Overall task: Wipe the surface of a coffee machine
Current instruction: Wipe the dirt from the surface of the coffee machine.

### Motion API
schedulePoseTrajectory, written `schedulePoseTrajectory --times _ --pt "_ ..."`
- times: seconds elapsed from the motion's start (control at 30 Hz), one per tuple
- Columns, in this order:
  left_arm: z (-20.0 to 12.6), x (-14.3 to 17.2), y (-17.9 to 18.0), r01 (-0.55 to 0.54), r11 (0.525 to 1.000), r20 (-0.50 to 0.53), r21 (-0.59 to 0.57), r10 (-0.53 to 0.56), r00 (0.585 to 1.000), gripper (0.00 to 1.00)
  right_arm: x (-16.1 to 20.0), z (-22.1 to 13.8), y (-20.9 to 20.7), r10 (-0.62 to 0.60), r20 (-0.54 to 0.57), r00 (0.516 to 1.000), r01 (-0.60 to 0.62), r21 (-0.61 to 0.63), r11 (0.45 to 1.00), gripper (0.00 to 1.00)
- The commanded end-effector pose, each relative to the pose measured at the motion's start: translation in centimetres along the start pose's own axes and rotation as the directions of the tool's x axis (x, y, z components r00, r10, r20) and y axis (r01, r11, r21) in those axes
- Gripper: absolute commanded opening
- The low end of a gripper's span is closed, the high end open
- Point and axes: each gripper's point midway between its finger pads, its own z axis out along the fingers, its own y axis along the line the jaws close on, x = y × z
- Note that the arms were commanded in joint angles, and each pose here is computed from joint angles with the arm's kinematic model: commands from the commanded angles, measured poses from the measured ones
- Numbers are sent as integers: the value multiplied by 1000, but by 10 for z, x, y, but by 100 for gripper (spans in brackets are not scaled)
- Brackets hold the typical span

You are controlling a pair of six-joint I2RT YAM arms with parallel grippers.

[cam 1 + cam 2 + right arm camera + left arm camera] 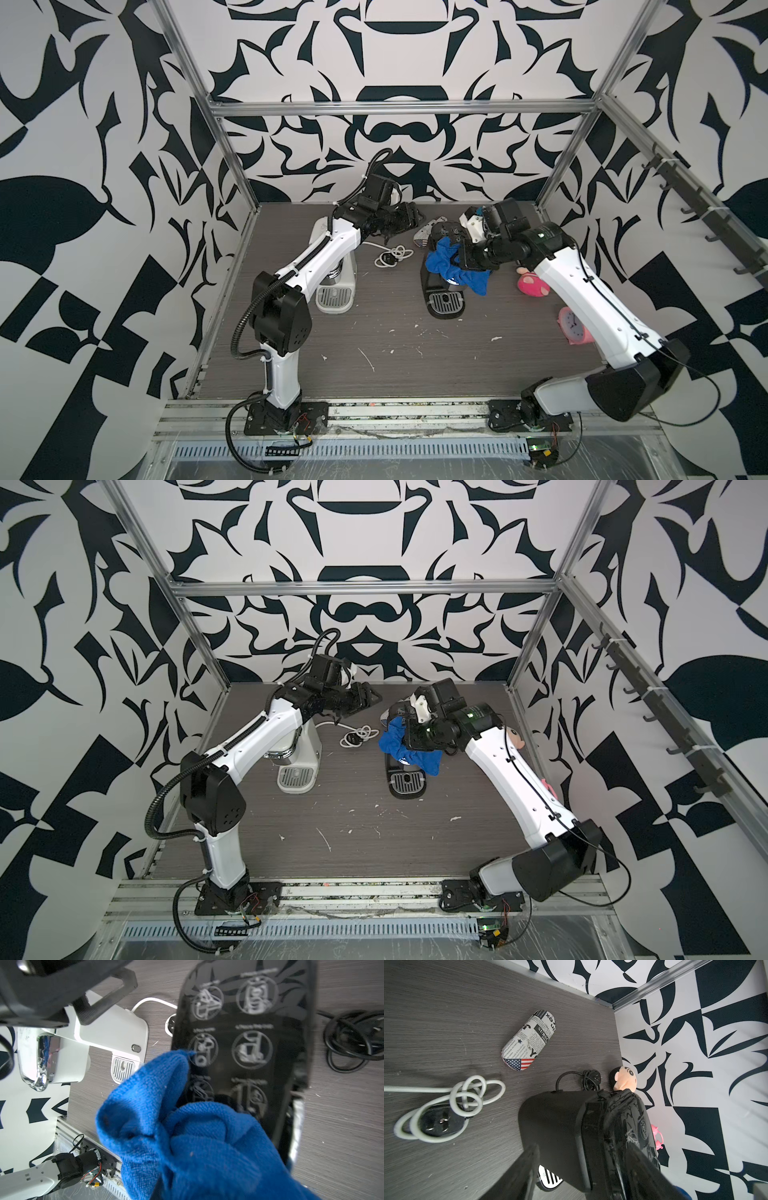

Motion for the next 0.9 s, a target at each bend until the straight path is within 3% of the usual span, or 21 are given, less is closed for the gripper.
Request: schedulePoseTrajectory --times 0.0,0.2,0.33,0.47,0.73,0.87 --pt "-9 -2 -3 -11 1000 19 -11 12 1000 70 -11 24 -5 -13 -41 999 14 41 999 0" --pt "-16 -2 -6 -7 1000 33 -4 7 999 70 -49 47 -6 -2 -37 999 3 32 999 0" --pt "-14 -1 -6 9 1000 28 3 -9 1000 69 -64 46 -18 114 10 993 -113 -61 992 0" --pt "-7 1 -7 30 999 19 18 -30 999 69 -77 37 -29 266 104 958 -238 -224 945 0" --pt "6 4 -17 63 997 2 49 -63 998 69 -90 27 -27 442 118 889 -325 -518 791 0" --pt "11 8 -24 70 996 -7 56 -69 998 69 -91 25 -31 471 128 873 -338 -538 773 0"
